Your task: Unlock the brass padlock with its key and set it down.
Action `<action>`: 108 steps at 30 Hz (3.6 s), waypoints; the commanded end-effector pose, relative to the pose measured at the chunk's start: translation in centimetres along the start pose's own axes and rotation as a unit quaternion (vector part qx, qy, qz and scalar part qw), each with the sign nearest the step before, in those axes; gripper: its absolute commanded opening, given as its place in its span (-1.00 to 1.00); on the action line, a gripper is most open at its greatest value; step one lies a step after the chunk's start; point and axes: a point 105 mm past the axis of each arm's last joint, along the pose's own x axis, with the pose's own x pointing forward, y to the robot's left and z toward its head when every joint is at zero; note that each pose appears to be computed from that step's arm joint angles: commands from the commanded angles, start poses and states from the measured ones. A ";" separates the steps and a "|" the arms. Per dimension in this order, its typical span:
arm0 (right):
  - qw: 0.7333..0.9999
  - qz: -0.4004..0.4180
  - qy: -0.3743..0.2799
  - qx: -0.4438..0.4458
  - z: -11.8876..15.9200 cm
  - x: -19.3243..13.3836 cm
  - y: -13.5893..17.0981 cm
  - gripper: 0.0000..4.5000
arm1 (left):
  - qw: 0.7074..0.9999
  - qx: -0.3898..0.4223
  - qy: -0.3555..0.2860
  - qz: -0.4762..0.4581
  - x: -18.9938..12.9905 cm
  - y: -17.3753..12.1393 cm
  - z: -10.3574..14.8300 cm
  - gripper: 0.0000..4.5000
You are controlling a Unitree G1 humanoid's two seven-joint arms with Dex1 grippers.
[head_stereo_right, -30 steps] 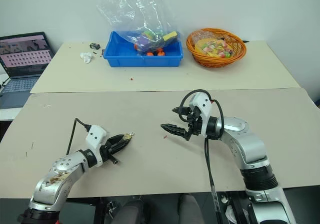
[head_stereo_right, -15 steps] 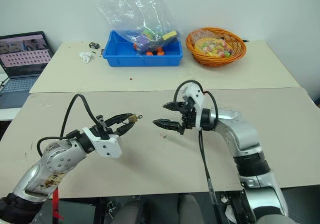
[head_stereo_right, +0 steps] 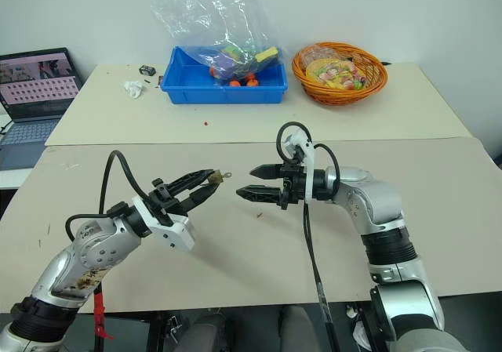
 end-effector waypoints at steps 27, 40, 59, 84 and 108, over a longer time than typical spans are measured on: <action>0.998 0.051 -0.013 -0.022 2.7 1.6 2.2 -0.96 | 1.000 0.006 -0.029 -0.002 0.5 0.8 0.8 -0.63; 0.998 0.056 -0.008 0.019 2.1 3.1 2.6 -0.96 | 1.000 0.007 -0.027 -0.002 0.4 0.8 0.9 -0.63; 0.937 0.074 0.053 0.337 1.1 5.7 2.6 -0.96 | 0.999 0.000 -0.036 0.002 0.4 0.7 1.2 -0.63; 0.980 -0.046 -0.011 0.195 2.8 1.0 -0.7 0.10 | 1.000 -0.013 -0.023 -0.002 -0.1 0.7 1.3 -0.63; 0.986 0.014 0.022 0.166 1.4 2.8 3.6 0.10 | 1.000 -0.016 -0.025 -0.006 0.0 0.7 1.4 -0.63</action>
